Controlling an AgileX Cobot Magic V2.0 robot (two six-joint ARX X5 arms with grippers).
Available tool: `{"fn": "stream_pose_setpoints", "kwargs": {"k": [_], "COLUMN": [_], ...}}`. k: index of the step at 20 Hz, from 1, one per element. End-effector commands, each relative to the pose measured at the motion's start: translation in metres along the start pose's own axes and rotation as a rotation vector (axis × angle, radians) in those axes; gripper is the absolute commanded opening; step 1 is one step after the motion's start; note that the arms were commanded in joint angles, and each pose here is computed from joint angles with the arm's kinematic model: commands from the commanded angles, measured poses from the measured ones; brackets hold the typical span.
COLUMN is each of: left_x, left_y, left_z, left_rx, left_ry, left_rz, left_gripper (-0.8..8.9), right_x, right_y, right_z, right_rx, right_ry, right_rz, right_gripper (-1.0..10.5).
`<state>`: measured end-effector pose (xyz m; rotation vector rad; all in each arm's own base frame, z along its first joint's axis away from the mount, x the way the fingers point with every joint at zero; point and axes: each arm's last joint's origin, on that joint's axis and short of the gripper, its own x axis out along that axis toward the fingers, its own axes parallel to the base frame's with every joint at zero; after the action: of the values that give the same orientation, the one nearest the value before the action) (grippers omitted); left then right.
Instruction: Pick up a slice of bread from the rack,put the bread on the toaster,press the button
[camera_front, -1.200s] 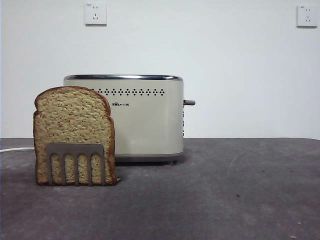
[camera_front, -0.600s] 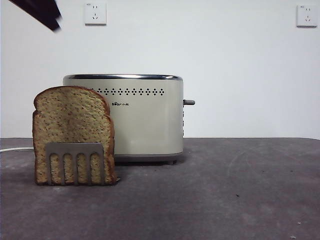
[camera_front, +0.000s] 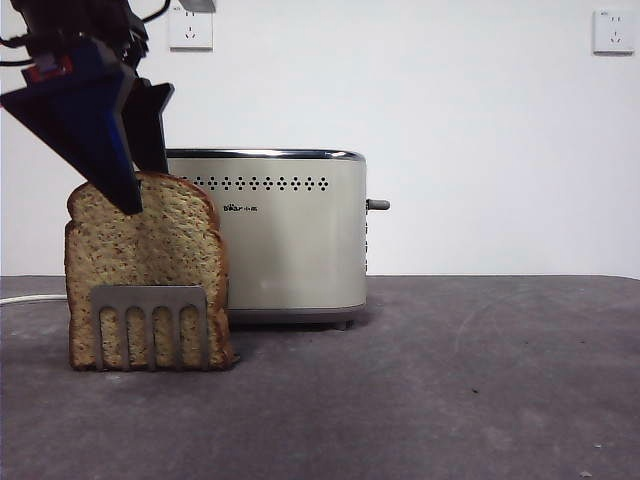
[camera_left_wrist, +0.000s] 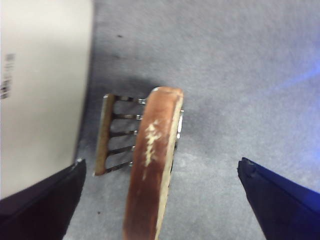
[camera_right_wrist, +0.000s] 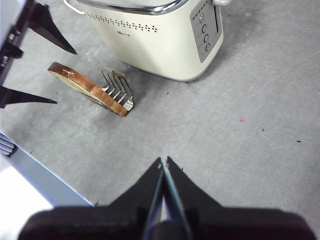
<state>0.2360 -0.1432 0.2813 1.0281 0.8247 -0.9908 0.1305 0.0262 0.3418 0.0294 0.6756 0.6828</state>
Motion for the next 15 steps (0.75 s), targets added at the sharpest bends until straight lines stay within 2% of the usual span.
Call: {"fn": "stream_pose_setpoints", "kwargs": {"k": [1, 4, 5, 12, 15], "left_x": [0.0033, 0.0033, 0.0033, 0.0032, -0.0014], "left_y": [0.0003, -0.0002, -0.0007, -0.0008, 0.0011], "left_z": [0.0008, 0.0004, -0.0002, -0.0002, 0.0005], "left_rx": [0.029, 0.028, 0.027, 0.027, 0.028], "left_ry": [-0.001, 0.004, 0.009, 0.011, 0.023], "left_rz": [-0.004, -0.009, -0.015, -0.014, 0.021], "left_gripper": [3.57, 0.71, 0.10, -0.09, -0.09], "right_x": [-0.0005, -0.0005, -0.0005, -0.0005, -0.0005], "right_y": [0.0007, 0.0007, 0.0007, 0.0007, 0.0007], "right_z": [0.0004, 0.0004, 0.0004, 0.0004, 0.0004], "right_rx": [-0.010, -0.010, -0.010, -0.010, -0.010], "right_ry": [-0.004, -0.004, -0.004, -0.004, -0.004], "right_rz": [0.004, 0.004, 0.004, 0.003, 0.003], "right_gripper": [-0.1, -0.1, -0.1, -0.1, -0.1]}}
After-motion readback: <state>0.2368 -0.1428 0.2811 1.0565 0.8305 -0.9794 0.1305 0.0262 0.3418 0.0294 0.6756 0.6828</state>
